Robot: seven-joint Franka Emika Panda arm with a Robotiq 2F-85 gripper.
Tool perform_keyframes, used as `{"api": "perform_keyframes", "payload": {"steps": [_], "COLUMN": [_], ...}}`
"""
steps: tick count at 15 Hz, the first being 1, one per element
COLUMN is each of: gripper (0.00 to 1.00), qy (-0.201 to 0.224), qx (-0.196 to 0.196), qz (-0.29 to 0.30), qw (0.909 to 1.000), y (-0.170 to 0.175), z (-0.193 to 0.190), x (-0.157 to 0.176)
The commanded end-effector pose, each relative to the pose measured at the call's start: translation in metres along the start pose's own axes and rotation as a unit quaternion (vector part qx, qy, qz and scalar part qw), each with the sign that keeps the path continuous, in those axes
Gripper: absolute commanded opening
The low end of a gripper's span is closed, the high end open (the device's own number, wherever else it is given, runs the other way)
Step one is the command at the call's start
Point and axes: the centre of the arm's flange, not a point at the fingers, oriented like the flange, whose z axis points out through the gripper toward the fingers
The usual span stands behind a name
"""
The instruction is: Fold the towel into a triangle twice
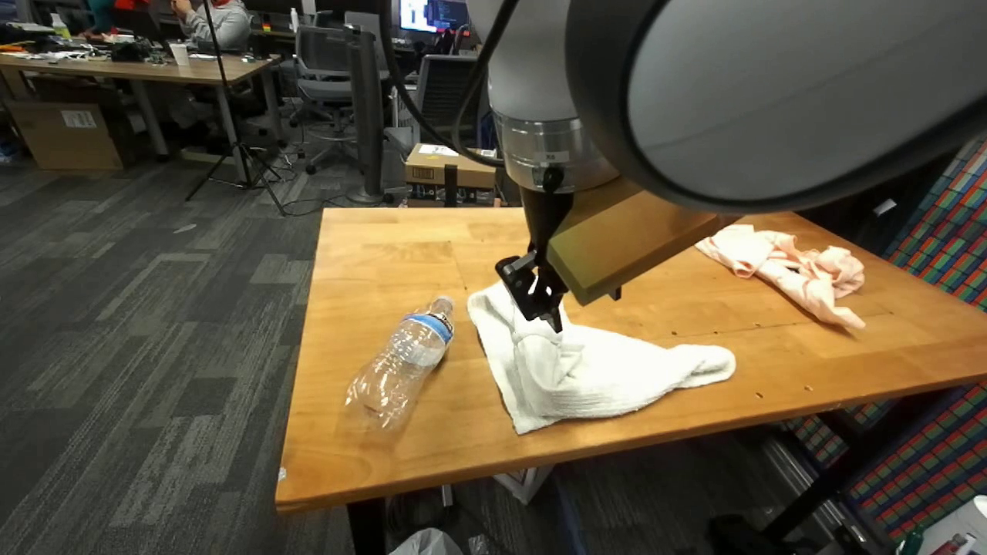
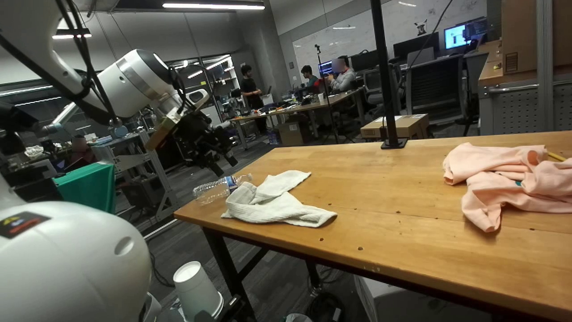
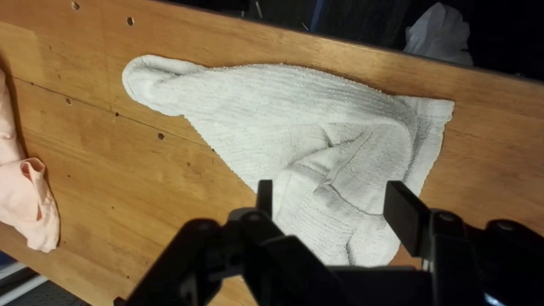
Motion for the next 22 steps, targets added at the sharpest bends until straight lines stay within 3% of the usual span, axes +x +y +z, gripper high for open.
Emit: {"api": "perform_keyframes", "payload": {"steps": [1,6,8,13,17,22], "gripper": [0.99,1.00,1.00,1.00,1.00,1.00], "qy": [0.008,0.005,-0.017,-0.099,-0.140,-0.167], "qx": [0.005,0.051,0.066,0.105,0.139,0.178], "qz": [0.015,0.069,0.104,0.194,0.237,0.258], "qw": [0.9998,0.9963,0.9923,0.9703,0.9514,0.9346], "y": [0.030,0.114,0.155,0.235,0.258,0.251], "z": [-0.001,0.028,0.049,0.103,0.138,0.163], "x": [0.008,0.029,0.029,0.002,-0.027,-0.050]}}
